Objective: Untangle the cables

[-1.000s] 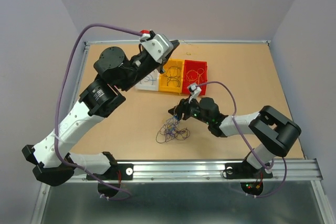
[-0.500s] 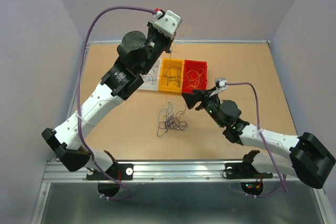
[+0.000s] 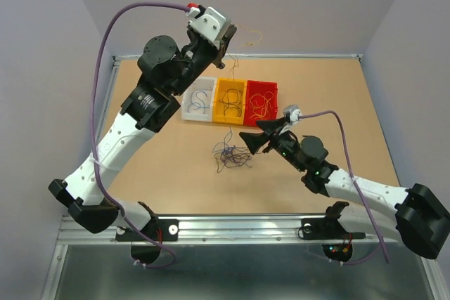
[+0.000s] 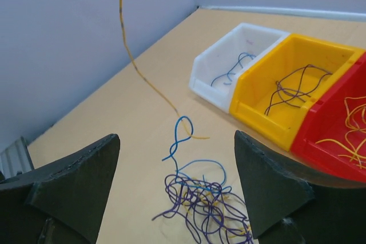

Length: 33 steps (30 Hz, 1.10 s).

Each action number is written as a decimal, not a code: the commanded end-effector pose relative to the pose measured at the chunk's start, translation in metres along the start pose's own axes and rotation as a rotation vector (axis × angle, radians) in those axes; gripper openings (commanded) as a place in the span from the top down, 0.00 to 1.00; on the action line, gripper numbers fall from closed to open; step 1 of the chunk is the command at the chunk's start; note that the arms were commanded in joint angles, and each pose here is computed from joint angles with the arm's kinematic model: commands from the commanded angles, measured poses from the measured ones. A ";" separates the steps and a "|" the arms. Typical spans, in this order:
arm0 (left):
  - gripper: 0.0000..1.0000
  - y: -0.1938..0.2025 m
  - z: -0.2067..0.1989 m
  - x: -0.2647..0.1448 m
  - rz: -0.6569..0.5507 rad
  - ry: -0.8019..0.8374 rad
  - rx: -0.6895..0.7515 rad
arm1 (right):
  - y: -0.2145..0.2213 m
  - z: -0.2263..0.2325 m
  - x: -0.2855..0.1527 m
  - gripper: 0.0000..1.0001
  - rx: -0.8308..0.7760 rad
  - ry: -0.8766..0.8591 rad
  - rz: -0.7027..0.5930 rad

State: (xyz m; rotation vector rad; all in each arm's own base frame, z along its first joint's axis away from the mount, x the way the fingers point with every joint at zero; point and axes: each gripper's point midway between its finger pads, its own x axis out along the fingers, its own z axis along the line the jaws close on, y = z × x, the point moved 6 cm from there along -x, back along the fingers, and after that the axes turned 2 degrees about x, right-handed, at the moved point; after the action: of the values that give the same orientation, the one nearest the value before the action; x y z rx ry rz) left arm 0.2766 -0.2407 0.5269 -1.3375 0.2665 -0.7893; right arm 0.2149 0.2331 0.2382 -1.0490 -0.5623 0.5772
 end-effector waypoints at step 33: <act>1.00 -0.100 0.100 -0.060 -0.212 -0.404 -0.072 | 0.148 -0.039 -0.009 0.92 0.223 0.301 0.494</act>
State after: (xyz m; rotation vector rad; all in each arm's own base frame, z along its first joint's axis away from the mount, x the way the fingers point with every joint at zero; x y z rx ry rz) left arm 0.2545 -0.1706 0.6047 -1.4865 0.0414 -0.7537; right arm 0.2074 0.2713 0.0607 -1.1655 0.0050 1.0560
